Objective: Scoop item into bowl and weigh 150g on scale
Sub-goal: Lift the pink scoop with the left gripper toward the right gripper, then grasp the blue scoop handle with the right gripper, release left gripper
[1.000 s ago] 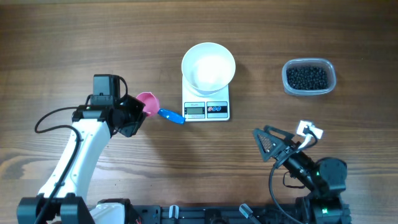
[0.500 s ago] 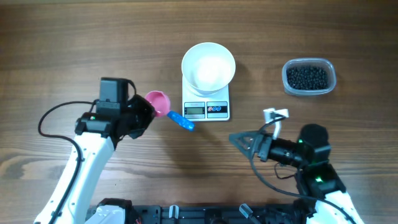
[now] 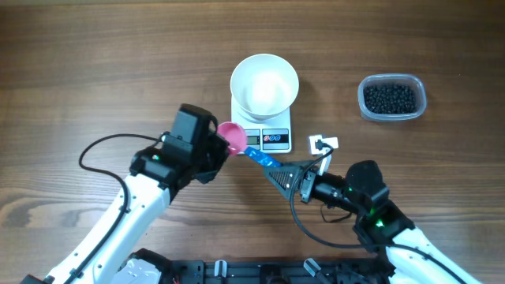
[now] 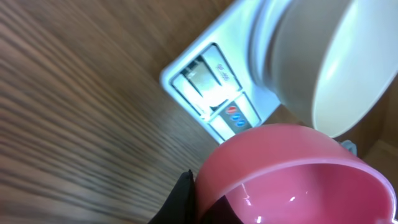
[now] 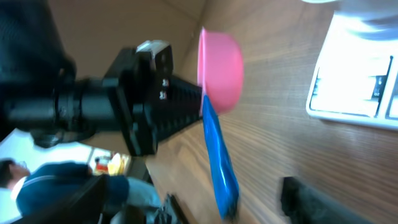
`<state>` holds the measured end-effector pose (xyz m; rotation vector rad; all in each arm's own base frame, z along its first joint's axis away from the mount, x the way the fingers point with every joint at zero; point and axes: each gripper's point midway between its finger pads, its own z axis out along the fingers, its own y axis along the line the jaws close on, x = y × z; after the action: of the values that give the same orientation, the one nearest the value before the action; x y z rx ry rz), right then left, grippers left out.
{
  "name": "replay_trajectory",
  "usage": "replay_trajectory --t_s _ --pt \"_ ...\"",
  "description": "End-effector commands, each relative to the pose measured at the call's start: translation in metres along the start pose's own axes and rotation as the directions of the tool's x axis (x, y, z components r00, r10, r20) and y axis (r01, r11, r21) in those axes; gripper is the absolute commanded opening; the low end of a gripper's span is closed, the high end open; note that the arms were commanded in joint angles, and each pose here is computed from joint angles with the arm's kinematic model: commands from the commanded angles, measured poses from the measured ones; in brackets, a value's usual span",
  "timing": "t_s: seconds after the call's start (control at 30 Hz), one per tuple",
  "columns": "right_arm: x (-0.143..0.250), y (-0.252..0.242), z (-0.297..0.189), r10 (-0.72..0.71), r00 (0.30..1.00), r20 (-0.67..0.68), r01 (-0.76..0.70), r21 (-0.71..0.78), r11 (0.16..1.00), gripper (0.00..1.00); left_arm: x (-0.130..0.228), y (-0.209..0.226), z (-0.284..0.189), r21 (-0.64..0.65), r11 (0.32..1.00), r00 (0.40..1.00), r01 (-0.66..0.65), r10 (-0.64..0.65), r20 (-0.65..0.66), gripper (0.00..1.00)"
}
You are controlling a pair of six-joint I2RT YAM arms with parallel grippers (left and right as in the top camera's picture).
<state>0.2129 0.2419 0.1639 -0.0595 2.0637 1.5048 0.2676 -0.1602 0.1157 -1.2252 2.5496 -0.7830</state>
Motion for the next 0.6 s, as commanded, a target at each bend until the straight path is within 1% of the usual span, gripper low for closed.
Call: replay_trajectory --t_s 0.0,0.17,0.23,0.47,0.57 --pt "-0.009 0.001 0.01 -0.013 0.999 0.031 0.013 -0.001 1.0 0.68 0.009 -0.008 -0.001 0.027 0.999 0.999 0.024 -0.025 0.033 0.04" --pt "-0.012 0.006 0.016 0.065 0.997 0.035 -0.063 -0.049 0.997 0.59 0.019 -0.008 0.001 0.023 0.998 0.998 0.051 -0.052 0.041 0.04" --pt "-0.013 0.007 0.017 0.066 0.997 0.035 -0.064 -0.056 0.996 0.53 0.022 -0.008 0.001 0.024 0.997 0.997 0.071 -0.072 0.041 0.04" --pt "-0.013 0.007 0.017 0.07 0.997 0.034 -0.068 -0.056 0.996 0.33 0.025 -0.007 0.001 0.021 0.998 0.997 0.065 -0.066 0.036 0.04" --pt "-0.013 0.007 0.017 0.07 0.997 0.035 -0.068 -0.056 0.996 0.27 0.026 -0.006 0.001 0.015 0.998 0.997 0.064 -0.065 0.032 0.04"
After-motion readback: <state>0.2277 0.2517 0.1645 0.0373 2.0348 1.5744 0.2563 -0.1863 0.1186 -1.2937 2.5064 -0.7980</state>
